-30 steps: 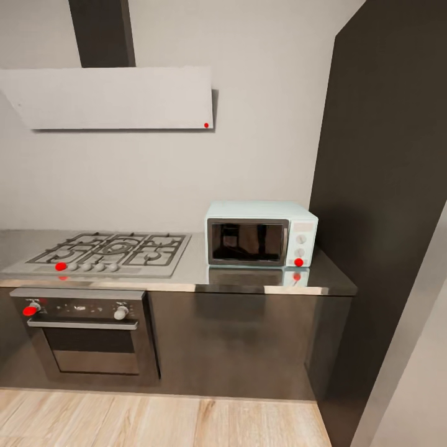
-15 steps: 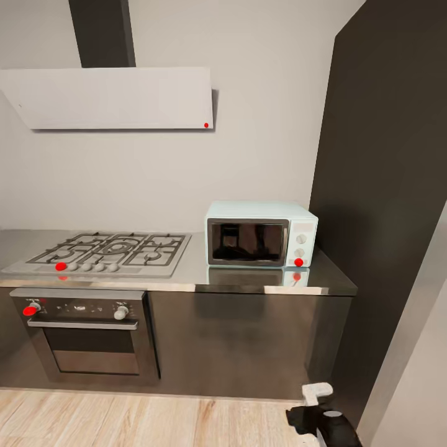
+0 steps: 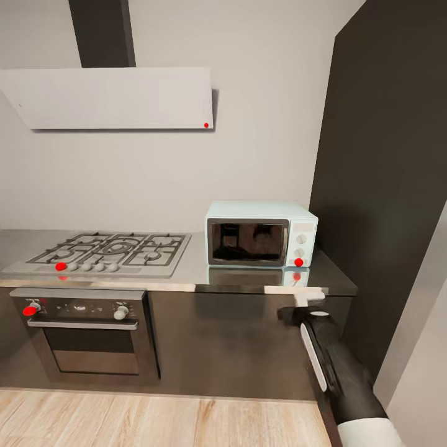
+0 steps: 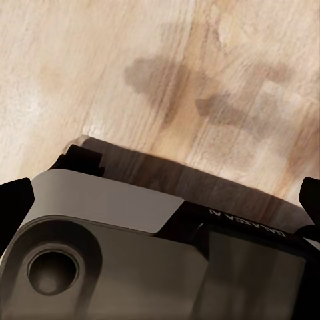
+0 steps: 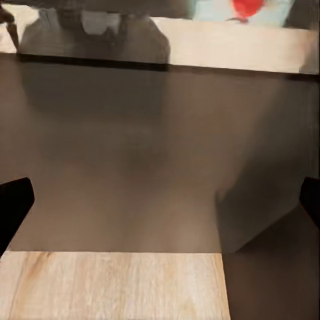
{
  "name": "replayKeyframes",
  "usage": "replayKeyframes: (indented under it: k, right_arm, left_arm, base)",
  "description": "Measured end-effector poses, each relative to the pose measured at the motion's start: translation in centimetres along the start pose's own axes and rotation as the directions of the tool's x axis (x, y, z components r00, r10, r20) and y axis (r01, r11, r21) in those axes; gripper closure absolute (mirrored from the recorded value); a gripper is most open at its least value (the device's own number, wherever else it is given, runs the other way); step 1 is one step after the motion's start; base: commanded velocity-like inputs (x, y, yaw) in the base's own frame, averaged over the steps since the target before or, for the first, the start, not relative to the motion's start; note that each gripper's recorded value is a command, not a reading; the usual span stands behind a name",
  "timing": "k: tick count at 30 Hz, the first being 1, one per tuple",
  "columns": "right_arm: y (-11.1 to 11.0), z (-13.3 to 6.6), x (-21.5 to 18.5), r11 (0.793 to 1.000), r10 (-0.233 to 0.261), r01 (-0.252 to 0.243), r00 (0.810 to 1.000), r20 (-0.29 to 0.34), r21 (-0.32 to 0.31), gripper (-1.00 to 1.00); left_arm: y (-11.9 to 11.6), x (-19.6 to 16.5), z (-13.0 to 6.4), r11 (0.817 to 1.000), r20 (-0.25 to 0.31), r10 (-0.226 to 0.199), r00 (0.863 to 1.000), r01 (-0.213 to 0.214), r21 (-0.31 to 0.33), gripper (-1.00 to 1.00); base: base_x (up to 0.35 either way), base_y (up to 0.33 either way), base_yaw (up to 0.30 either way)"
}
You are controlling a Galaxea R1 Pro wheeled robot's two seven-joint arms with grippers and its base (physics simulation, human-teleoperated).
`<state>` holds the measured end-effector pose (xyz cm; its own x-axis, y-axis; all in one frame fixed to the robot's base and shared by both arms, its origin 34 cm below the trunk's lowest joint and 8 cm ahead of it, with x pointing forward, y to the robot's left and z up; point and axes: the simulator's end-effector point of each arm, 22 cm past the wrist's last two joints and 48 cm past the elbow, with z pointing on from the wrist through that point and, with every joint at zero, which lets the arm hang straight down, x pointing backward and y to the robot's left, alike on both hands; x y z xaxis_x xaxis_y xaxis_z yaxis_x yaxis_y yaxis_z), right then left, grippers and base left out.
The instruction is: In the kitchen, take the popcorn bag from the countertop, put it into the microwave, and heat it until the popcorn is cooked so the cooked popcorn ends up inside the bag.
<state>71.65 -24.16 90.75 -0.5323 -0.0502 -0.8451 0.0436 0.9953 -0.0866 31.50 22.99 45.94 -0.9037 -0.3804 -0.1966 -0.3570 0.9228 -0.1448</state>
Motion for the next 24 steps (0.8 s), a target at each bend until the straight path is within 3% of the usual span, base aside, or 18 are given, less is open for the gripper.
replayKeyframes:
  k: [4,7,11,13,15,19,24]
  right_arm:
    - [-1.6,-0.7,-6.8,0.999,0.01,-0.016,0.995,0.103,0.052,-1.0]
    - [-3.9,-1.7,-12.1,0.993,0.049,-0.068,0.982,0.182,0.1,-1.0]
    - [-5.9,-2.7,-16.2,0.985,0.095,-0.127,0.965,0.246,0.116,-1.0]
    - [-6.1,-2.5,-16.4,0.984,0.102,-0.135,0.962,0.254,0.116,-1.0]
    - [-6.0,-1.0,-15.8,0.983,0.111,-0.145,0.958,0.264,0.112,-1.0]
    - [-5.9,3.6,-12.5,0.977,0.15,-0.187,0.942,0.302,0.099,-1.0]
    - [-5.2,4.3,-12.1,0.981,0.141,-0.176,0.935,0.324,0.079,-1.0]
  left_arm:
    - [0.0,0.0,0.0,1.0,-0.001,0.001,1.0,-0.001,0.0,-1.0]
    - [0.0,0.0,0.0,1.0,-0.001,0.001,1.0,-0.001,0.0,-1.0]
    - [0.0,0.0,0.0,1.0,-0.001,0.002,1.0,-0.002,0.0,-1.0]
    - [0.0,0.0,0.0,1.0,-0.001,0.002,1.0,-0.002,0.0,-1.0]
    - [-0.1,0.0,0.0,1.0,-0.001,0.002,1.0,-0.002,0.001,-1.0]
    - [-0.2,0.1,0.0,1.0,-0.001,0.002,1.0,-0.002,0.003,-1.0]
    - [-0.2,0.1,0.0,1.0,-0.001,0.001,1.0,-0.001,0.003,-1.0]
  base:
    - [0.0,0.0,0.0]
    - [0.0,0.0,0.0]
    - [0.0,0.0,0.0]
    - [0.0,0.0,0.0]
    - [0.0,0.0,0.0]
    - [0.0,0.0,0.0]
    - [0.0,0.0,0.0]
